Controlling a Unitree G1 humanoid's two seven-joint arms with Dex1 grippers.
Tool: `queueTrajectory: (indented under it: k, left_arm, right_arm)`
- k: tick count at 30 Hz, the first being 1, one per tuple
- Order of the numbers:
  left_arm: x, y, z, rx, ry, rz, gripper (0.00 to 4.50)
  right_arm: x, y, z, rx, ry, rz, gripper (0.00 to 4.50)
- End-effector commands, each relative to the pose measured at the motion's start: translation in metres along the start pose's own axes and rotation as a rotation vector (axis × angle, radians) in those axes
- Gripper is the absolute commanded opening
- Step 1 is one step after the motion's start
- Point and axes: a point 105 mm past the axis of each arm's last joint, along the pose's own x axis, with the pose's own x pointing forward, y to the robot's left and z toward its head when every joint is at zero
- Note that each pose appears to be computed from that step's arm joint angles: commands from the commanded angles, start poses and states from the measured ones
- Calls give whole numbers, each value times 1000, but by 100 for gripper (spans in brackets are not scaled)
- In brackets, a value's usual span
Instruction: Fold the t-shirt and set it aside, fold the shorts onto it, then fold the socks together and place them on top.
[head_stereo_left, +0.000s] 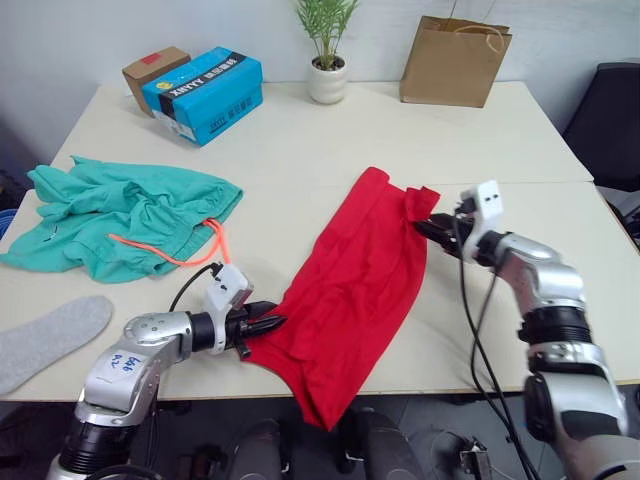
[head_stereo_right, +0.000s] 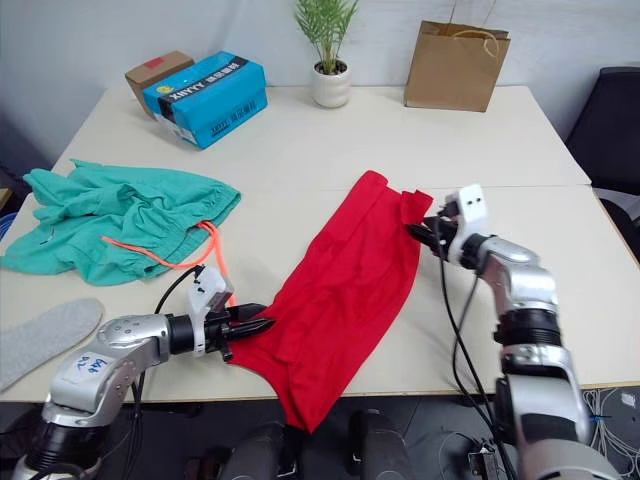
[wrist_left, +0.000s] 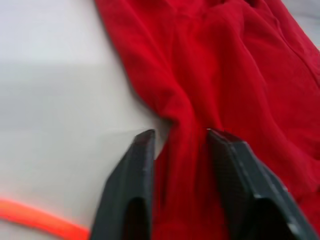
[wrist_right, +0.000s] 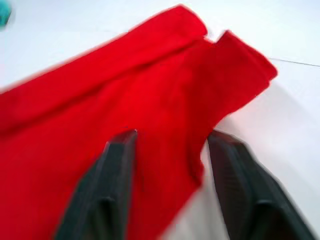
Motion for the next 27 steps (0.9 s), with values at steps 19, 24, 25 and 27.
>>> queueTrajectory:
  k: [19,24,25,27]
  left_arm:
    - [70,72,105,44,37,-132,445]
    - [97,72,107,46,75,-143,445]
    - [103,72,106,13,88,-127,445]
    - [112,68,105,3,97,-138,445]
  right_arm:
    - [-97,157,-57,436,553,555,450]
    - [-84,175,-72,437,589,564,450]
    - [-80,181,-73,446,578,575,450]
    - [-76,190,-72,454,565,611,450]
